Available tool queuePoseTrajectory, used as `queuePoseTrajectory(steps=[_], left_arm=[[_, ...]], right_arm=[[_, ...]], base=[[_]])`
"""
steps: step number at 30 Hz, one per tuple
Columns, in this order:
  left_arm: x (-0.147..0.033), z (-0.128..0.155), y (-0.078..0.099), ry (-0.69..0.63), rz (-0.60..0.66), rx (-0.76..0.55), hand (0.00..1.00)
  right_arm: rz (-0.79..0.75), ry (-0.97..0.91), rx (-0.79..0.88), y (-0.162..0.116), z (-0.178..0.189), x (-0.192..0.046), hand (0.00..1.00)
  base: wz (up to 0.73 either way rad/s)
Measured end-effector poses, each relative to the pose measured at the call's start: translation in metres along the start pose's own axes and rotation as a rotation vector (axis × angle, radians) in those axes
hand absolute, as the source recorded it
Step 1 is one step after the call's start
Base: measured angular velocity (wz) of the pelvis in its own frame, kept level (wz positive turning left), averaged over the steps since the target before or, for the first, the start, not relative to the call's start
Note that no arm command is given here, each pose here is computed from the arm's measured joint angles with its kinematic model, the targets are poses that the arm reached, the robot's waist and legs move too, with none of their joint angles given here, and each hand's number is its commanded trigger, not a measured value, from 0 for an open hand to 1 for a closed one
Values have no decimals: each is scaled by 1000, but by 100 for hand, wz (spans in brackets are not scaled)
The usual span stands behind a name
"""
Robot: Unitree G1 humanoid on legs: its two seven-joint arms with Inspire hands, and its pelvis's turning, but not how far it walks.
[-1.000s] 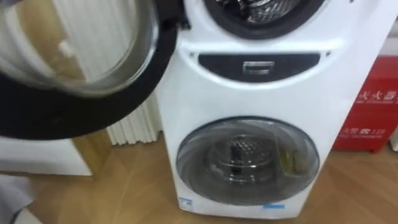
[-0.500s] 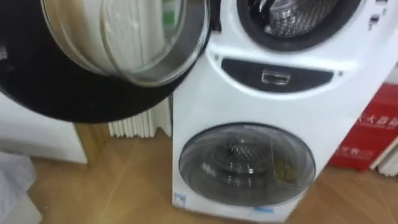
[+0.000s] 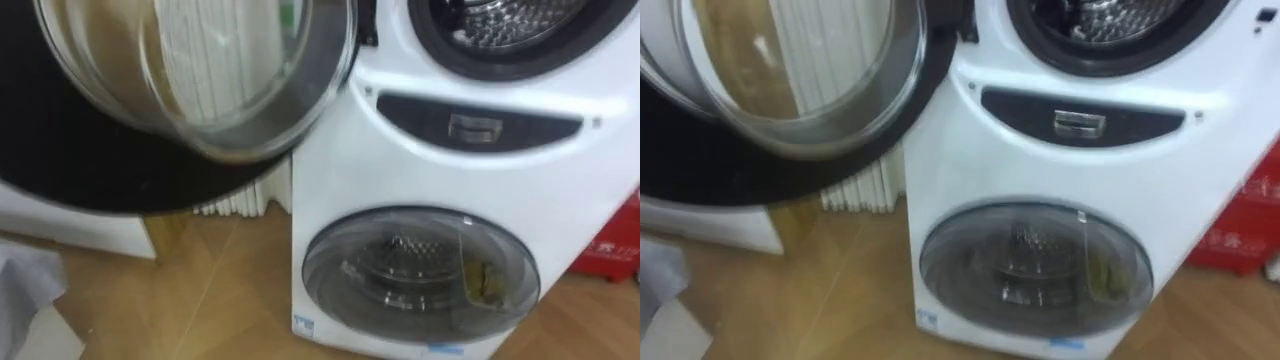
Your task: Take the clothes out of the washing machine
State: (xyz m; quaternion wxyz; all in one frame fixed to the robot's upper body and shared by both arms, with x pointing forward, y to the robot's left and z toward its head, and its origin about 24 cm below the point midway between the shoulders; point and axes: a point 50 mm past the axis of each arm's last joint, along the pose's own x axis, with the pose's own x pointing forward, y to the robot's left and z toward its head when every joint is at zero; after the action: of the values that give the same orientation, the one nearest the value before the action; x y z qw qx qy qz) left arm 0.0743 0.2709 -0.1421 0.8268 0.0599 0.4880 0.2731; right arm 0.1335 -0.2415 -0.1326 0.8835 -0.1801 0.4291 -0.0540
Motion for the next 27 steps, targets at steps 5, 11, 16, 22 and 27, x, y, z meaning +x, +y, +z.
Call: queuePoseTrajectory(steps=[5,11,16,22,27], left_arm=[[5,43,11,-150,65,-120,0],[3,116,31,-392,142,-192,0],[-23,188,44,-680,196,-298,0],[-48,238,50,-880,199,-329,0],[-58,254,58,-957,261,-207,0]], right_arm=[[-52,-15,-39,-11,-9,-5,0],[-88,63,-66,-19,-42,-21,0],[-107,108,-77,-24,-60,-32,0],[-96,138,-72,-24,-67,-35,0],[-83,156,-77,-24,-68,-35,0]], base=[[6],[1],[-8],[-12],[-1]])
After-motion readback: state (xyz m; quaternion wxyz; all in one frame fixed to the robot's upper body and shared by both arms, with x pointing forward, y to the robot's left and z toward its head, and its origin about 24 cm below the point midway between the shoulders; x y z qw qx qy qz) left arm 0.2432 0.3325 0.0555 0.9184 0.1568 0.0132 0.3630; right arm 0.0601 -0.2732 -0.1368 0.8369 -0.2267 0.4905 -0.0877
